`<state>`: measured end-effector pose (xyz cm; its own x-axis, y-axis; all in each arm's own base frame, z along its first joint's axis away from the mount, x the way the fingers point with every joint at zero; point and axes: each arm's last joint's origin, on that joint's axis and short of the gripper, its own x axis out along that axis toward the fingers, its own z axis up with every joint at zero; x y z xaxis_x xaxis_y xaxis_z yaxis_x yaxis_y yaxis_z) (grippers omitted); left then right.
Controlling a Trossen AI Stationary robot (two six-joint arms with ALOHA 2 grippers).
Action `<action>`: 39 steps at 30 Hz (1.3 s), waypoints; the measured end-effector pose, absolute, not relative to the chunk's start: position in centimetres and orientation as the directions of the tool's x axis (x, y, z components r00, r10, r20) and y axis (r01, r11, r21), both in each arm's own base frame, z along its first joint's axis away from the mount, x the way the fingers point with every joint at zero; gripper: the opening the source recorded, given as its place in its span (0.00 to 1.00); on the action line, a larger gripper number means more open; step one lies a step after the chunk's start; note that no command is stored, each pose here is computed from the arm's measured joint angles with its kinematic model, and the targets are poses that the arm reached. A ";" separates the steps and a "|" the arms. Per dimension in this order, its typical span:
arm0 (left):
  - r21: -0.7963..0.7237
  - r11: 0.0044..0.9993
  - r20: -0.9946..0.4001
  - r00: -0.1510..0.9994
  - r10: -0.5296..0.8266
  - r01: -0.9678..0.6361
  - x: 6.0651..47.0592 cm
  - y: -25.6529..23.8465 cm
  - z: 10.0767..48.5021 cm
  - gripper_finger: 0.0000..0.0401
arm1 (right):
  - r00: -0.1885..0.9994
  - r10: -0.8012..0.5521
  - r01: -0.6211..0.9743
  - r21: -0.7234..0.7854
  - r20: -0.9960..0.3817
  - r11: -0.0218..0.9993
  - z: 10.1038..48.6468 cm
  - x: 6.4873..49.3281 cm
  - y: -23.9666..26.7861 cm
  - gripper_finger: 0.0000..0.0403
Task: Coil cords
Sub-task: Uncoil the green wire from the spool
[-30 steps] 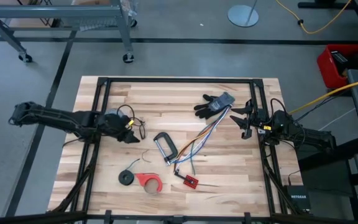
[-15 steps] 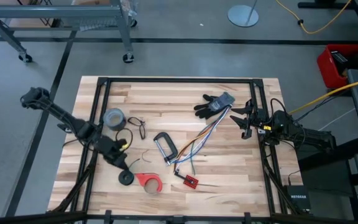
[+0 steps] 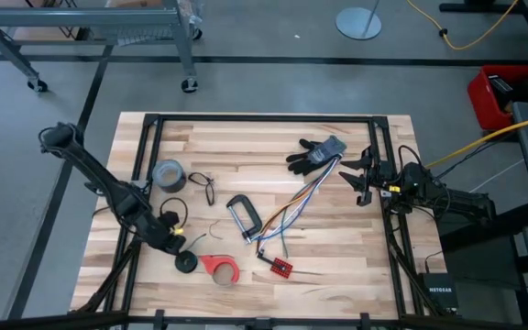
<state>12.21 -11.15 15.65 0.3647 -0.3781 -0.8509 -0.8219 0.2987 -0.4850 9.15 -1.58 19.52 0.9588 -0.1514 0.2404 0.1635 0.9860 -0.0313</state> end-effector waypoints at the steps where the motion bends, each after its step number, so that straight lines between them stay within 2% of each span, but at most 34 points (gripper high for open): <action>1: -0.471 0.304 -0.860 0.354 -0.368 -0.828 12.3 -11.2 15.4 0.36 | 0.959 -0.151 0.163 -0.031 0.240 0.986 19.5 9.1 -1.6 0.39; 11: -0.519 0.287 -0.828 0.390 -0.403 -0.805 13.8 -12.6 14.4 0.36 | 0.959 -0.151 0.163 -0.031 0.240 0.986 19.5 9.1 -1.6 0.39; 26: -0.595 0.247 -0.769 0.450 -0.455 -0.765 14.5 -13.2 14.8 0.36 | 0.959 -0.151 0.164 -0.032 0.240 0.986 19.5 9.1 -1.6 0.39; 39: -0.607 0.239 -0.763 0.471 -0.442 -0.758 14.7 -13.3 14.8 0.36 | 0.959 -0.152 0.164 -0.031 0.239 0.986 19.5 9.2 -1.6 0.39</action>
